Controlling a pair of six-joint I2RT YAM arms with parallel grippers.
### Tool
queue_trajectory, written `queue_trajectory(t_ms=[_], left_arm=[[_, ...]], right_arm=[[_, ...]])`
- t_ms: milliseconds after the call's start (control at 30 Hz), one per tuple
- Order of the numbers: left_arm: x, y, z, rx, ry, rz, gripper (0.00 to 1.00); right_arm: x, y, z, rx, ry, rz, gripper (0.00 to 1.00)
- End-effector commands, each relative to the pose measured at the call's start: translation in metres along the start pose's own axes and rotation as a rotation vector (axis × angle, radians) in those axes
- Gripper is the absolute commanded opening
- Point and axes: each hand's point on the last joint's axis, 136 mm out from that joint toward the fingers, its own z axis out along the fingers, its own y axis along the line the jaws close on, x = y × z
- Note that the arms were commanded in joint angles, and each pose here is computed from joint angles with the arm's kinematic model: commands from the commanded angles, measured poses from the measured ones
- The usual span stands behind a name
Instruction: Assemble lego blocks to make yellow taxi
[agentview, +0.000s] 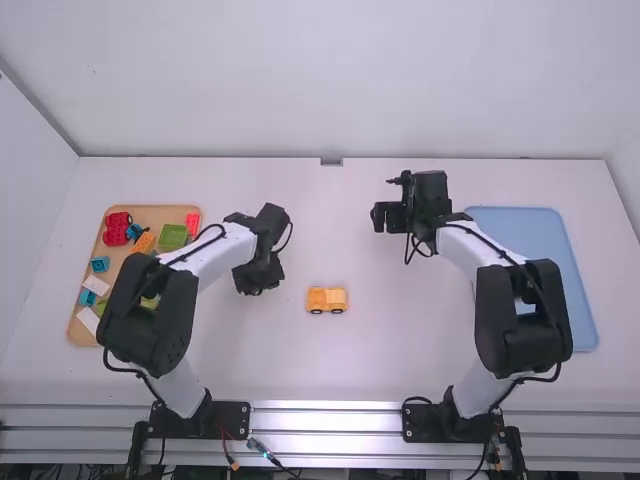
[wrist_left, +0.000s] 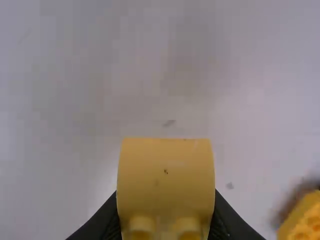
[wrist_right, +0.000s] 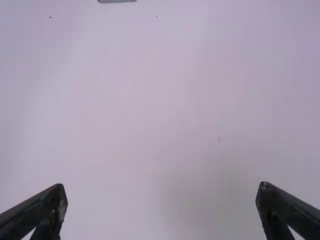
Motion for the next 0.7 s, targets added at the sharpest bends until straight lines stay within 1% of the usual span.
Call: queue_trajectory(t_ms=[0,67,100,167,200,267,300,333,367,433,500,667], left_arm=[[0.002,0.014,-0.010,-0.066,0.002,-0.554,0.02],[0.012,0.021,-0.013,-0.111,0.027,-0.691,0.02],[0.014,0.018,-0.013,-0.105,0.027,-0.756,0.02],[0.010,0.008,-0.012,-0.058,0.037,-0.788,0.02],[0.009,-0.004,-0.011,-0.007,0.066,-0.793,0.02],[0.010,-0.015,-0.011,0.040,0.098,-0.799,0.02],[0.013,-0.028,-0.009,0.092,0.136,-0.797,0.02],[0.014,-0.033,-0.007,0.110,0.151,-0.834,0.02],[0.015,-0.033,-0.006,0.112,0.156,-0.863,0.02],[0.024,-0.027,0.001,0.067,0.192,-1.058,0.02],[0.033,-0.022,0.005,0.027,0.218,-1.160,0.02],[0.038,-0.024,0.010,0.032,0.245,-1.180,0.02]], right_arm=[[-0.017,0.004,-0.007,-0.003,-0.039,-0.008,0.99],[-0.018,0.004,-0.007,-0.004,-0.041,-0.001,0.99],[-0.018,0.005,-0.007,-0.005,-0.042,-0.003,0.99],[-0.017,0.008,-0.007,-0.010,-0.041,-0.008,0.99],[-0.017,0.009,-0.007,-0.011,-0.040,-0.010,0.99],[-0.017,0.008,-0.007,-0.009,-0.039,-0.007,0.99],[-0.016,0.008,-0.007,-0.009,-0.034,-0.007,0.99],[-0.015,0.008,-0.007,-0.009,-0.032,-0.006,0.99],[-0.015,0.008,-0.007,-0.008,-0.029,-0.005,0.99],[-0.012,0.007,-0.007,-0.007,-0.020,-0.003,0.99],[-0.011,0.007,-0.007,-0.007,-0.015,-0.002,0.99],[-0.011,0.007,-0.007,-0.007,-0.016,-0.002,0.99]])
